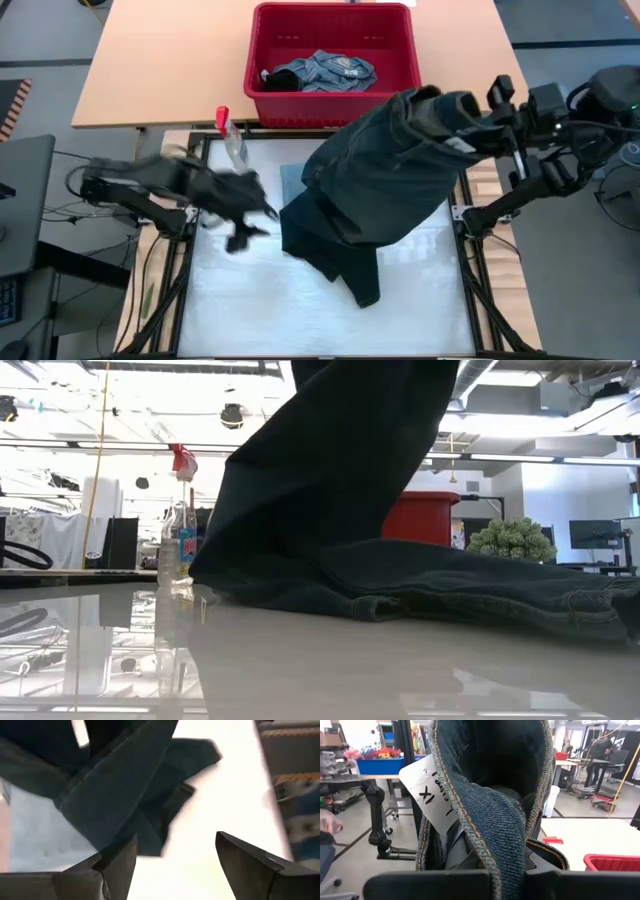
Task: Fold Laundry from Bin
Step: Fold the black pants from the red laundry bin
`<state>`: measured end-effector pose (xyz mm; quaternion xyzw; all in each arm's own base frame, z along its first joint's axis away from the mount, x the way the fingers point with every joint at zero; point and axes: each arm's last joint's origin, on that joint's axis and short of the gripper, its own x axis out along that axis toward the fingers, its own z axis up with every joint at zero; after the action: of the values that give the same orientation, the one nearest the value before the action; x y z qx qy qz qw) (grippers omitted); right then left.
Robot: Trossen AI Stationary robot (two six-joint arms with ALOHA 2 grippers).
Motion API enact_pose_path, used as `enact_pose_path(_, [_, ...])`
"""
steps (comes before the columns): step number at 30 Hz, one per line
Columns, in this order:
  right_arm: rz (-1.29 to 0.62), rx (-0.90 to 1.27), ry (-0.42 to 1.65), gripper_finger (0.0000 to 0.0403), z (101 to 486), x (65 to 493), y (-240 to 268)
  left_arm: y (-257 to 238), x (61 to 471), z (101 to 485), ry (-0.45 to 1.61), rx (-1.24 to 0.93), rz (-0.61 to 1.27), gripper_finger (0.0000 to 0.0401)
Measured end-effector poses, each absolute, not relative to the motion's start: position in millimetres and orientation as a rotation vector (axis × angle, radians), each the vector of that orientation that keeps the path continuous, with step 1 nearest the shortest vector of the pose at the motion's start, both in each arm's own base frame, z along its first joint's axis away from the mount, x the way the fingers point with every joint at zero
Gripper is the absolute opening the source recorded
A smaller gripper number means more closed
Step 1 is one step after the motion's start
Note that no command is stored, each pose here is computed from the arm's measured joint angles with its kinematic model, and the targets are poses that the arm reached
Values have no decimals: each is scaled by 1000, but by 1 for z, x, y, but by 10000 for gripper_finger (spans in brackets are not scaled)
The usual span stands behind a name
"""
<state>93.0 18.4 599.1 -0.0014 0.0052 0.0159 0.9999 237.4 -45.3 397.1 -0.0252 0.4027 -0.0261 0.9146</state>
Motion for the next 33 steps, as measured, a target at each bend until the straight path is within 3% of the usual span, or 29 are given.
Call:
enact_pose_path(5, [31, -9, 37, 35, 597, 100, 20, -42, 262, 350, 720, 107, 54, 247])
enact_pose_path(10, [32, -15, 61, 40, 595, 110, 23, -23, 277, 328, 601, 130, 96, 229])
enact_pose_path(27, [32, -20, 88, 41, 592, 121, 26, 35, 296, 258, 792, -39, 120, 221])
enact_pose_path(30, [32, -20, 87, 41, 592, 121, 26, 32, 298, 257, 794, -20, 116, 187])
enact_pose_path(33, [32, -20, 85, 41, 592, 121, 26, 30, 297, 257, 805, -1, 137, 96])
